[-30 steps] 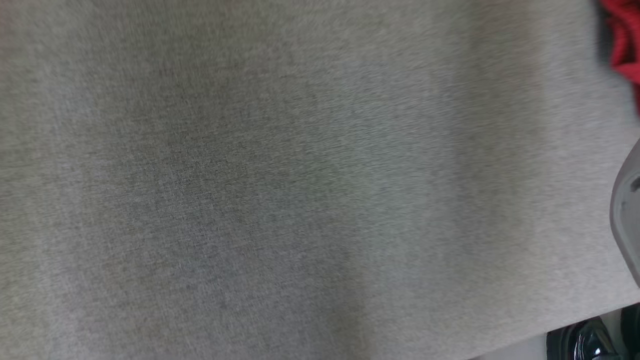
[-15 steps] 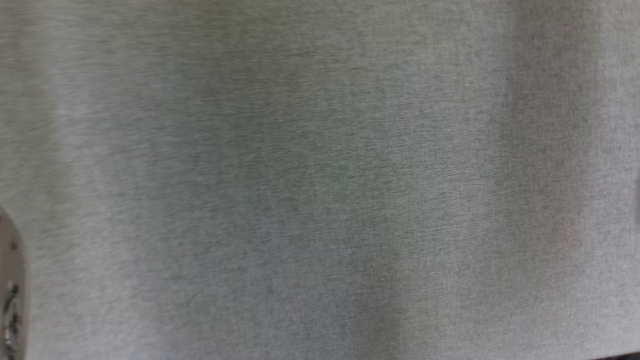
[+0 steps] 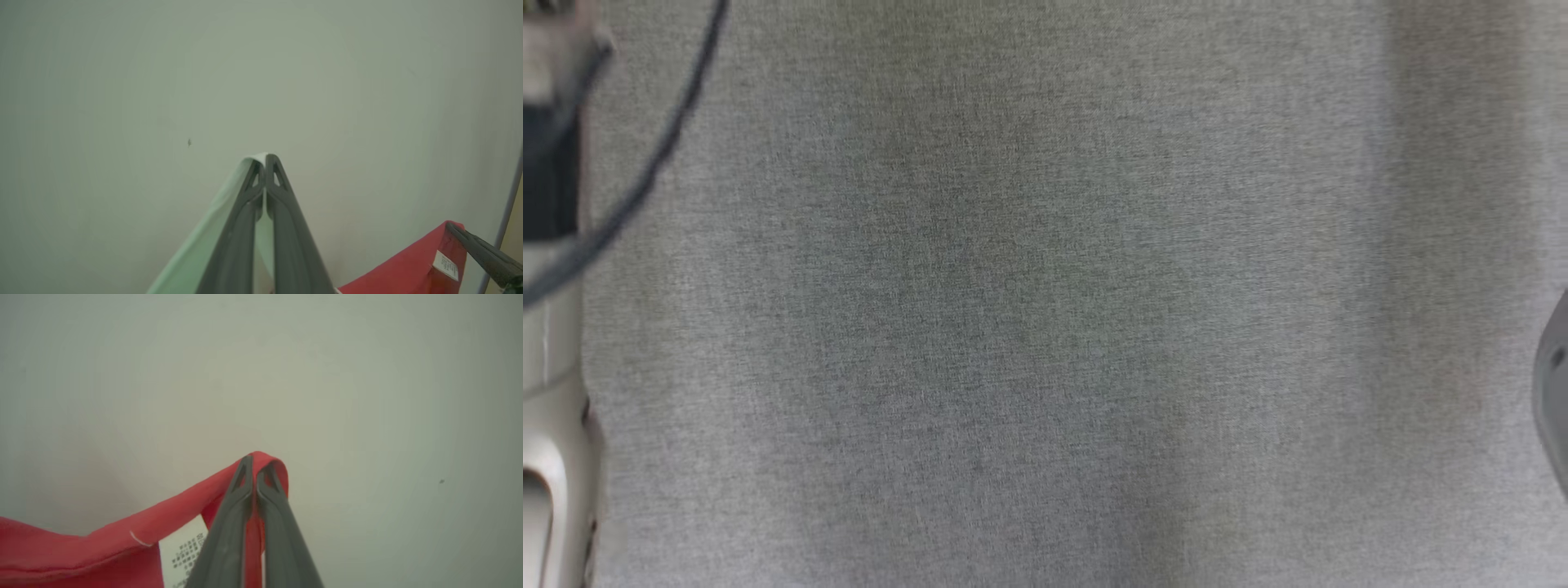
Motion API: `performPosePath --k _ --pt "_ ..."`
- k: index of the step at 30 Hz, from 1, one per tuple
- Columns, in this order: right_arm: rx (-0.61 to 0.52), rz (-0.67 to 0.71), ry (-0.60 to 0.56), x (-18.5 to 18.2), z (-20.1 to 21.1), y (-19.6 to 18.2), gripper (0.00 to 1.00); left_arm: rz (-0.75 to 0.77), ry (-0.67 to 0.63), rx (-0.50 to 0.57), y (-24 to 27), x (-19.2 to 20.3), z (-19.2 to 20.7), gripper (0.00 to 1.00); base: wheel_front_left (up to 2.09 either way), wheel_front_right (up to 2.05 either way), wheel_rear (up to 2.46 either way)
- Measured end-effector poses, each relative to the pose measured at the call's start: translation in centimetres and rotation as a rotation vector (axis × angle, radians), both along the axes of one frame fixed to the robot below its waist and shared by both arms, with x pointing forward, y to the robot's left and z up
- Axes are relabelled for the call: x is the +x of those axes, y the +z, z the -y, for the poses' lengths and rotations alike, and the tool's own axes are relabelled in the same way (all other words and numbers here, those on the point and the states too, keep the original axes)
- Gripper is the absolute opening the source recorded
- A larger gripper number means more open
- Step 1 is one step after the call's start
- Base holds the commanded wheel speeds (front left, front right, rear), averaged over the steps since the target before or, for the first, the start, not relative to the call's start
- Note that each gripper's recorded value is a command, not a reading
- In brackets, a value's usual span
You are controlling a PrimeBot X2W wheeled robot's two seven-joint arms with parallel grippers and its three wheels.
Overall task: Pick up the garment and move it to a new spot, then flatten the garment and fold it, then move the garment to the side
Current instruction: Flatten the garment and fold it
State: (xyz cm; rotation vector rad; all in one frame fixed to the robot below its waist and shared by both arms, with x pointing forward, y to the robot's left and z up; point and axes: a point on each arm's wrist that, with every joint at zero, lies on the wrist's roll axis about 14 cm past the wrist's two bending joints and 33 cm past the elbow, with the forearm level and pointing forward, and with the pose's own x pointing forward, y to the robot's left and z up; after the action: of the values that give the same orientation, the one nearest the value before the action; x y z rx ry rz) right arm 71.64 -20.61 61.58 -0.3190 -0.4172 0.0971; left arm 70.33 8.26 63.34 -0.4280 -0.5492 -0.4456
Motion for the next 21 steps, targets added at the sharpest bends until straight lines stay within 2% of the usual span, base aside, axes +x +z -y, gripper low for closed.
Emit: performPosePath --k 4,10,16,21 --pt "0.028 -0.151 -0.013 -1.2 1.3 -4.7 0.0 -0.044 -0.059 -0.004 -1.4 -1.7 0.6 0.0 0.0 0.0 0.0" --pt "0.221 -0.421 -0.053 -5.3 3.3 -10.4 0.0 -0.208 -0.136 -0.061 -5.3 -5.7 0.6 0.0 0.0 0.0 0.0" --pt "0.398 -0.639 -0.121 -12.3 5.8 -12.9 0.0 -0.429 -0.17 -0.111 -9.3 -11.4 -0.2 0.0 0.0 0.0 0.0" --pt "0.505 -0.729 -0.171 -18.7 6.6 -12.8 0.0 -0.6 -0.181 -0.156 -12.0 -17.4 -0.4 0.0 0.0 0.0 0.0"
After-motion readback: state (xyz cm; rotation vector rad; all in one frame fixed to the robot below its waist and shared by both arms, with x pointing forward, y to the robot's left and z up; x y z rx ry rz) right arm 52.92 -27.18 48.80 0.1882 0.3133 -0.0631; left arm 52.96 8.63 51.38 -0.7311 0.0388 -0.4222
